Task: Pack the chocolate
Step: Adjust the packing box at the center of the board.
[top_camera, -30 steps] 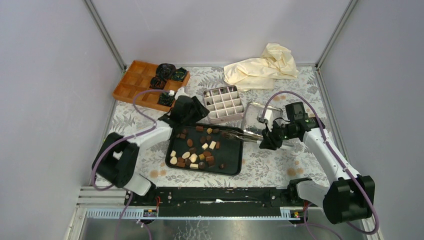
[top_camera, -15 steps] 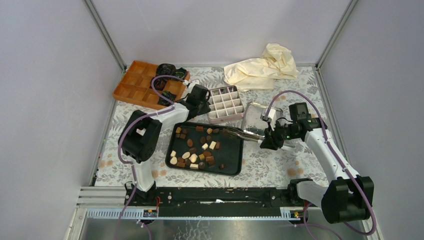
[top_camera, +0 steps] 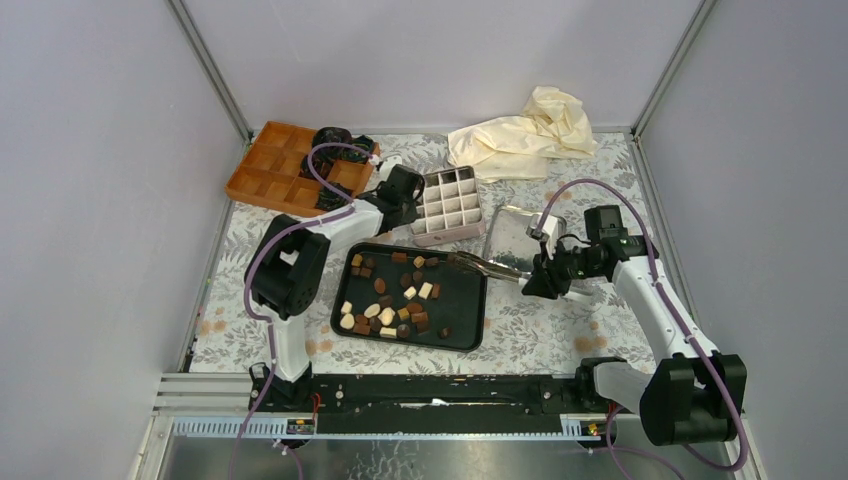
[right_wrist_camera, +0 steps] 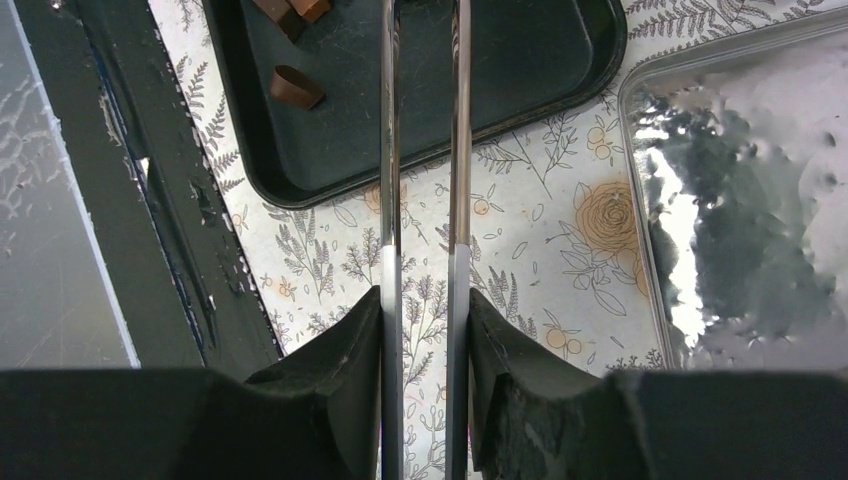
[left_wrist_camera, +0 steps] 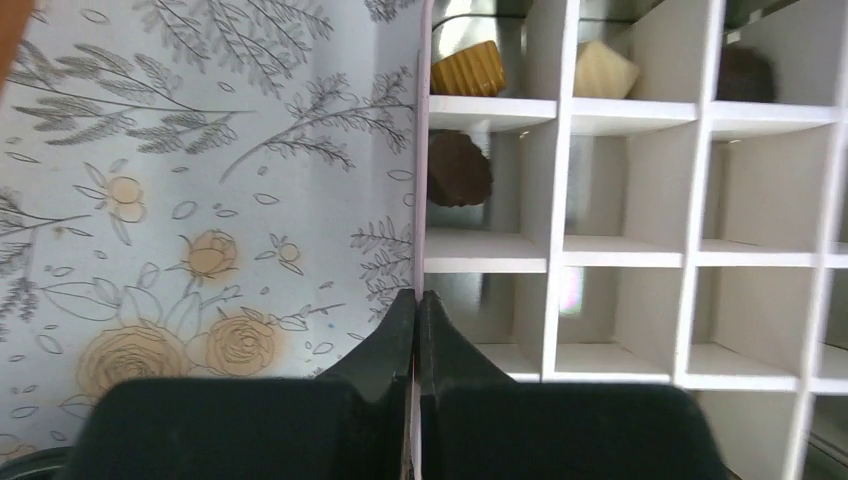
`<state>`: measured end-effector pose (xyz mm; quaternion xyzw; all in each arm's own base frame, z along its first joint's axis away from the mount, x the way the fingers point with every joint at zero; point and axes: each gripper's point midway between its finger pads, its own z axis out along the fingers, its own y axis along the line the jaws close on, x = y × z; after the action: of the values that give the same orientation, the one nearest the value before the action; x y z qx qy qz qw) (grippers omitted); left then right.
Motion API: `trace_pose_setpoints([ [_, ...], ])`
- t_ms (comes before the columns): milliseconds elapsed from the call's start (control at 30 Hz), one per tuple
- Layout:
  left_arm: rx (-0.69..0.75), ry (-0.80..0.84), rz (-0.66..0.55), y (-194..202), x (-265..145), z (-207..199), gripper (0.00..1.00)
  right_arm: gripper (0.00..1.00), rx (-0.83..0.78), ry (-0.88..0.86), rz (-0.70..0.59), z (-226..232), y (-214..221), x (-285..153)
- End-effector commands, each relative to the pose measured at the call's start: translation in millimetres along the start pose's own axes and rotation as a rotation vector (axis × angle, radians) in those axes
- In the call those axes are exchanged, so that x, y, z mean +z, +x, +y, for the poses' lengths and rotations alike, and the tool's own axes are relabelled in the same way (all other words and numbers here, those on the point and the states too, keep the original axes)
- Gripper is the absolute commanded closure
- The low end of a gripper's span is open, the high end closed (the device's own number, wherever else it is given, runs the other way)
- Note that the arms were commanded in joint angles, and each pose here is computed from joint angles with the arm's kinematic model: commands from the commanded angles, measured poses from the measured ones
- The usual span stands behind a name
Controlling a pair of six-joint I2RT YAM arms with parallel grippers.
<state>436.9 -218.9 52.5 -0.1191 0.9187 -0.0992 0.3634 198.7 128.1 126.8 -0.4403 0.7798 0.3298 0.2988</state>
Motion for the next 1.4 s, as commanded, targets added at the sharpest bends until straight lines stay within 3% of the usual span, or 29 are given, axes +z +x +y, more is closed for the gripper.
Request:
trace_pose_setpoints([
  [0, -0.016, 0.009, -0.186, -48.4, -18.6, -12.2, 1.00, 1.00, -0.015, -0.028, -0.073, 7.0, -21.4, -8.6],
  [467, 0.041, 0.033, -0.732, -102.3, -124.9, -13.1, 1.00, 1.00, -0.062, -0.029, -0.173, 2.6, -101.9, -50.8],
  [800, 0.110, -0.036, -0.903, -108.6, -173.9, -4.6, 1.00, 1.00, -0.116, 0.028, -0.209, -6.9, -137.4, -69.2],
  [1033, 0.141, -0.040, -0.847, -95.2, -159.2, -8.6, 1.00, 1.00, -0.119, 0.063, -0.200, -16.2, -139.3, -70.1],
  [1367, 0.117, -0.077, -0.556, -47.2, -81.1, -20.2, 1.00, 1.00, -0.086, 0.139, -0.125, -54.1, -154.7, -47.2],
])
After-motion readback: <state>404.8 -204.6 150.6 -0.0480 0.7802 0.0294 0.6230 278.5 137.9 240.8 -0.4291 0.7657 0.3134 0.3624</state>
